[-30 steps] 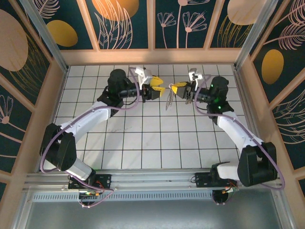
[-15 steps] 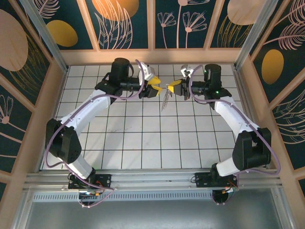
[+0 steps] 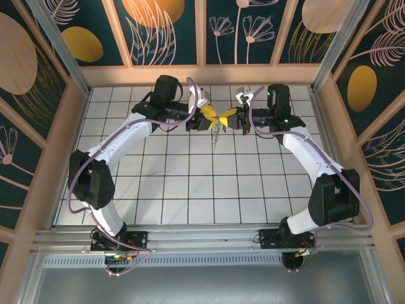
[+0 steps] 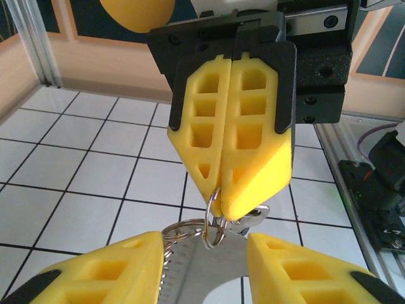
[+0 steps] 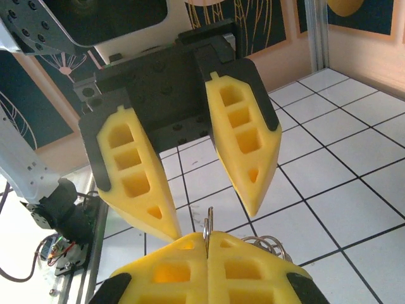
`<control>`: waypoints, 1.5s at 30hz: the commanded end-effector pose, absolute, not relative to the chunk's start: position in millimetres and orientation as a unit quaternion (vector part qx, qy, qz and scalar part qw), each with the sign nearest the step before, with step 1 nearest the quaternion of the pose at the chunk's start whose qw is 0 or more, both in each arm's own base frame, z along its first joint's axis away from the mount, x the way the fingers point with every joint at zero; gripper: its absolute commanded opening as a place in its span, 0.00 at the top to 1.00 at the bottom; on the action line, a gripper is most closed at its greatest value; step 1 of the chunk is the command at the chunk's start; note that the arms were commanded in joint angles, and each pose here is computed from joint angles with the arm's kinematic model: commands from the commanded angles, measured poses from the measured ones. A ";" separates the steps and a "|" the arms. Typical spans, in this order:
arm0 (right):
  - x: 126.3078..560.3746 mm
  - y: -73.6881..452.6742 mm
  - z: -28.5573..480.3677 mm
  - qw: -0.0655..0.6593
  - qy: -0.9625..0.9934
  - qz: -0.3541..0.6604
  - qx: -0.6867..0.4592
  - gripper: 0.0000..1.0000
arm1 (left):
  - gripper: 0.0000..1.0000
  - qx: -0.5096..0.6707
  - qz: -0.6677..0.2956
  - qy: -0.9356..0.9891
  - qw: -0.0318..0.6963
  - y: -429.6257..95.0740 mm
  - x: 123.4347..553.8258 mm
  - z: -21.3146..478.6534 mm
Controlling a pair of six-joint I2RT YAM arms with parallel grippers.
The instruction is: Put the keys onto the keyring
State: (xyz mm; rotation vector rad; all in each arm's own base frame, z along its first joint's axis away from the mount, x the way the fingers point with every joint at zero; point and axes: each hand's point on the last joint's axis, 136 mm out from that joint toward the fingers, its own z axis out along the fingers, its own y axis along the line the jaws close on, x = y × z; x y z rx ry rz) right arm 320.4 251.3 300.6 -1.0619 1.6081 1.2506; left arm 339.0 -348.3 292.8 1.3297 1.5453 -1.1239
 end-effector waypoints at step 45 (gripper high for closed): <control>324.4 211.7 322.4 0.536 0.641 0.458 -0.303 0.54 | 1.00 0.476 -0.505 0.529 0.487 -339.7 316.7 353.3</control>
